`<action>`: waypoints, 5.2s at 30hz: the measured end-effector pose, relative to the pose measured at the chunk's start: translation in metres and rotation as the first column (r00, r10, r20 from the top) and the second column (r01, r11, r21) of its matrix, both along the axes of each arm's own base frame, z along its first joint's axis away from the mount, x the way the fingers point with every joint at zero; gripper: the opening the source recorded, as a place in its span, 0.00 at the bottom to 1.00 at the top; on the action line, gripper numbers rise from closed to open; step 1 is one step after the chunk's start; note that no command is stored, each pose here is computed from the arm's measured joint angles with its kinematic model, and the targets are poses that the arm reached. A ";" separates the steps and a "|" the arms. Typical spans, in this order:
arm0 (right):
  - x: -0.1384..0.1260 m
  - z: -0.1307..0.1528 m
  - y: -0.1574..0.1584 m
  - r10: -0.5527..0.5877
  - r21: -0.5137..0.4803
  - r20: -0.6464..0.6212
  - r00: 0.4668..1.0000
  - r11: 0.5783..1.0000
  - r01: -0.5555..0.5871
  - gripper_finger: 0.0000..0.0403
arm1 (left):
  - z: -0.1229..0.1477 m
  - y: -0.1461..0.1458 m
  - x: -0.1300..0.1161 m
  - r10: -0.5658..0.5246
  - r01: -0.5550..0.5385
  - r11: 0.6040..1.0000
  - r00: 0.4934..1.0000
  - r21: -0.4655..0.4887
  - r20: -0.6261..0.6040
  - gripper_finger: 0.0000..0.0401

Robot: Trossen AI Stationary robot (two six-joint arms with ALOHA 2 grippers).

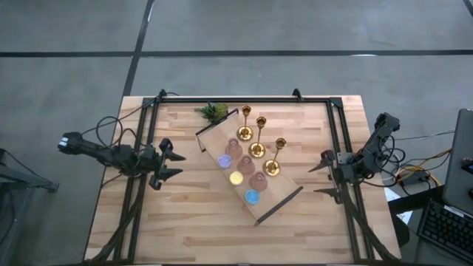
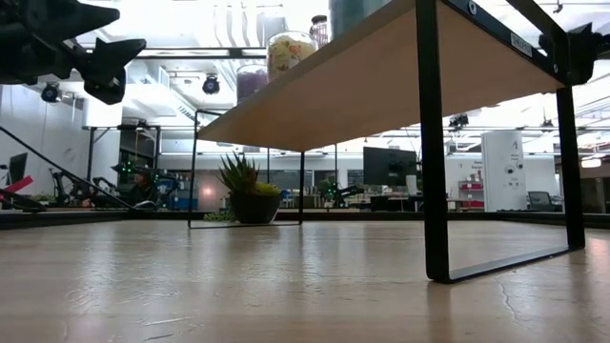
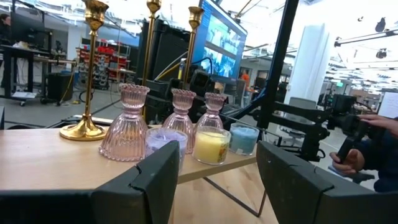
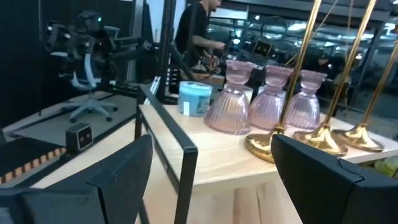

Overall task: Pick & Place candle stick holders
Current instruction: Return to Home Position

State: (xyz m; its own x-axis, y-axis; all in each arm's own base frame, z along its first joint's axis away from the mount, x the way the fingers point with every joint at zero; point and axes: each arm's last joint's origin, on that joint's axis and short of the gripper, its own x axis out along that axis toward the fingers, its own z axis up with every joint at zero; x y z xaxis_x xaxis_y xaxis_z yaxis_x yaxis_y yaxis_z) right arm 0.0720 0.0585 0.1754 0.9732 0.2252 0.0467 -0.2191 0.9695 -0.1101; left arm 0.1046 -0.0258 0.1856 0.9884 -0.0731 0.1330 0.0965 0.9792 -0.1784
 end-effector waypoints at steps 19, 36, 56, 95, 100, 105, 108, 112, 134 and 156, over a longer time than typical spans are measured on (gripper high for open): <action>0.006 -0.012 0.000 -0.217 0.014 -0.113 0.970 0.975 0.220 0.80 | -0.001 0.000 0.000 0.000 0.000 1.000 1.000 0.003 -0.008 0.54; 0.006 -0.012 0.003 -0.108 0.037 -0.121 0.987 0.993 0.114 0.80 | -0.001 0.000 0.000 0.000 0.000 1.000 1.000 0.002 -0.007 0.54; 0.001 0.003 -0.002 -0.048 0.019 0.064 0.997 0.999 0.047 0.79 | -0.002 0.000 0.001 0.000 0.000 1.000 1.000 0.007 -0.021 0.54; 0.024 -0.006 -0.045 -0.205 -0.245 0.054 0.977 0.946 0.212 0.81 | -0.004 0.000 0.001 0.000 0.000 1.000 0.999 0.012 -0.038 0.54; 0.025 -0.006 -0.049 -0.180 -0.206 0.045 0.983 0.961 0.185 0.82 | -0.004 0.000 0.001 0.000 0.000 1.000 0.999 0.012 -0.038 0.54; 0.025 -0.006 -0.052 -0.118 0.082 -0.025 0.993 0.989 0.120 0.84 | -0.004 0.000 0.001 0.000 0.000 1.000 0.999 0.012 -0.039 0.54; 0.025 -0.006 -0.054 -0.138 0.112 -0.033 0.990 0.984 0.140 0.86 | -0.004 0.000 0.001 0.000 0.001 1.000 0.999 0.012 -0.039 0.54; 0.025 -0.006 -0.055 -0.139 0.112 -0.032 0.990 0.984 0.142 0.87 | -0.004 0.000 0.001 0.000 0.000 1.000 0.999 0.012 -0.039 0.54; 0.027 -0.008 -0.055 -0.139 0.107 -0.059 0.989 0.984 0.144 0.86 | -0.009 0.000 0.001 0.000 0.001 1.000 0.998 0.017 -0.055 0.54; 0.027 -0.008 -0.055 -0.139 0.107 -0.059 0.989 0.984 0.144 0.85 | -0.010 0.000 0.001 0.001 0.001 1.000 0.998 0.020 -0.063 0.54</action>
